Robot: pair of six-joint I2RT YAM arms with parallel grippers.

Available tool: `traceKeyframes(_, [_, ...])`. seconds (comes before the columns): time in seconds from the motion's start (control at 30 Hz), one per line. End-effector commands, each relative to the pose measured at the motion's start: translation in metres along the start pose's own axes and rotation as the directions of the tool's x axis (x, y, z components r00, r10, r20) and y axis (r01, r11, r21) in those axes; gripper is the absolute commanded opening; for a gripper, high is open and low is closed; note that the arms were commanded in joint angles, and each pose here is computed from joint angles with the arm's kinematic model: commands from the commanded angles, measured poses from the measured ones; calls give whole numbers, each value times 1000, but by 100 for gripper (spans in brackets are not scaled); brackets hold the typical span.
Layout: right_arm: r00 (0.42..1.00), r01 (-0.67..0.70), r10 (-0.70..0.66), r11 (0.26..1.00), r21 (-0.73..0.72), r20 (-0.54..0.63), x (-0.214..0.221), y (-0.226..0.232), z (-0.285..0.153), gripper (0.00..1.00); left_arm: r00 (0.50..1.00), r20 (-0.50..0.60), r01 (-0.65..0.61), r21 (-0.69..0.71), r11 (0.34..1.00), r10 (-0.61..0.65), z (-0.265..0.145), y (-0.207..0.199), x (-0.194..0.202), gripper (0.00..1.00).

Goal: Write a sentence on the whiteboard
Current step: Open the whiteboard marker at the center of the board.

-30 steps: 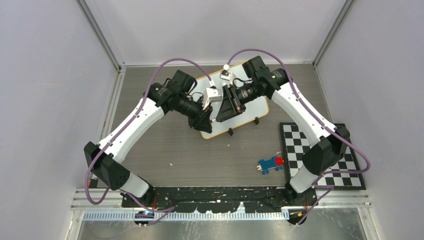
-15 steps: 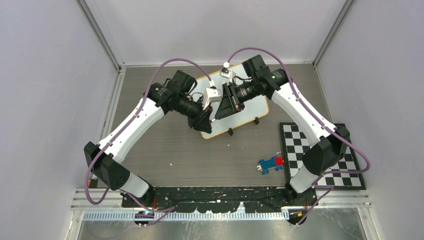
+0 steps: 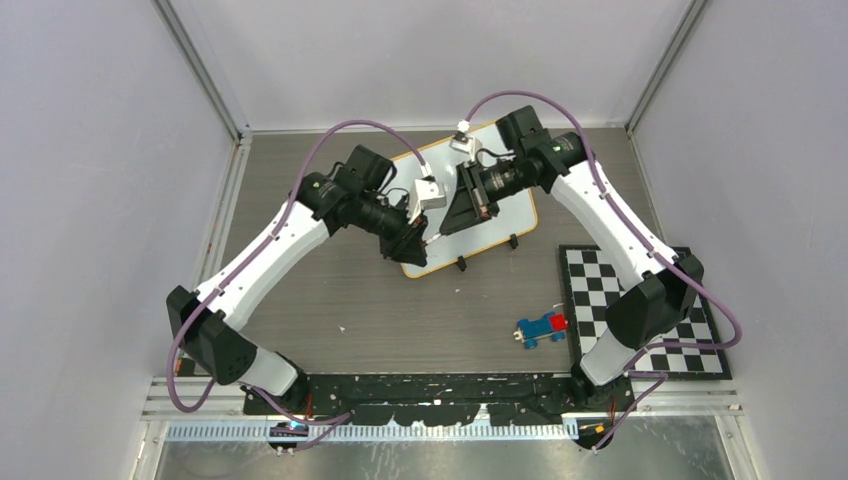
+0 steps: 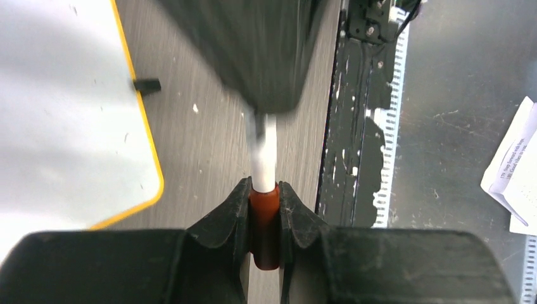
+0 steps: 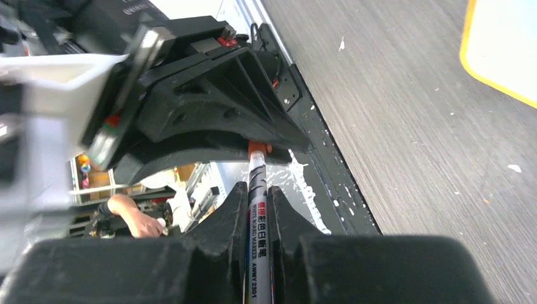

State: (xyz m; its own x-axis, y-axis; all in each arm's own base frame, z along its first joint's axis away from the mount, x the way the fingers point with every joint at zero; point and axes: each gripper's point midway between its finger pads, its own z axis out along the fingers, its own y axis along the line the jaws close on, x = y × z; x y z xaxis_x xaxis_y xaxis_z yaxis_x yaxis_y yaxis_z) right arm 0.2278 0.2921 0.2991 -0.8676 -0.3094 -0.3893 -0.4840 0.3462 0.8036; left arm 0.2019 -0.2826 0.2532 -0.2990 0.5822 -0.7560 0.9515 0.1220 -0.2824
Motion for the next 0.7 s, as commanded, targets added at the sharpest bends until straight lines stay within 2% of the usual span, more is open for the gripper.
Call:
traceKeyframes(0.0, [988,90,-98,994,69,123,-19,7,-51,0,999,-44,15,-33,999,-17,-11,-6,24,0])
traceKeyframes(0.2, [974,123,-144,984,126,173,-29,3,-85,0,997,-29,70,-53,996,-71,-23,-1,39,0])
traceKeyframes(0.37, [936,228,-289,932,280,200,-33,-6,-104,0,968,168,214,-161,963,-187,-77,36,41,0])
traceKeyframes(0.5, [862,231,-419,826,513,286,-55,-22,-131,0,938,235,325,-334,885,-256,-118,77,69,0])
traceKeyframes(0.6, [852,135,-396,798,588,342,-68,-30,-145,0,928,179,370,-517,772,-325,-135,111,110,0])
traceKeyframes(0.67, [855,154,-401,801,579,328,-67,-32,-142,0,916,128,379,-584,718,-380,-138,124,138,0])
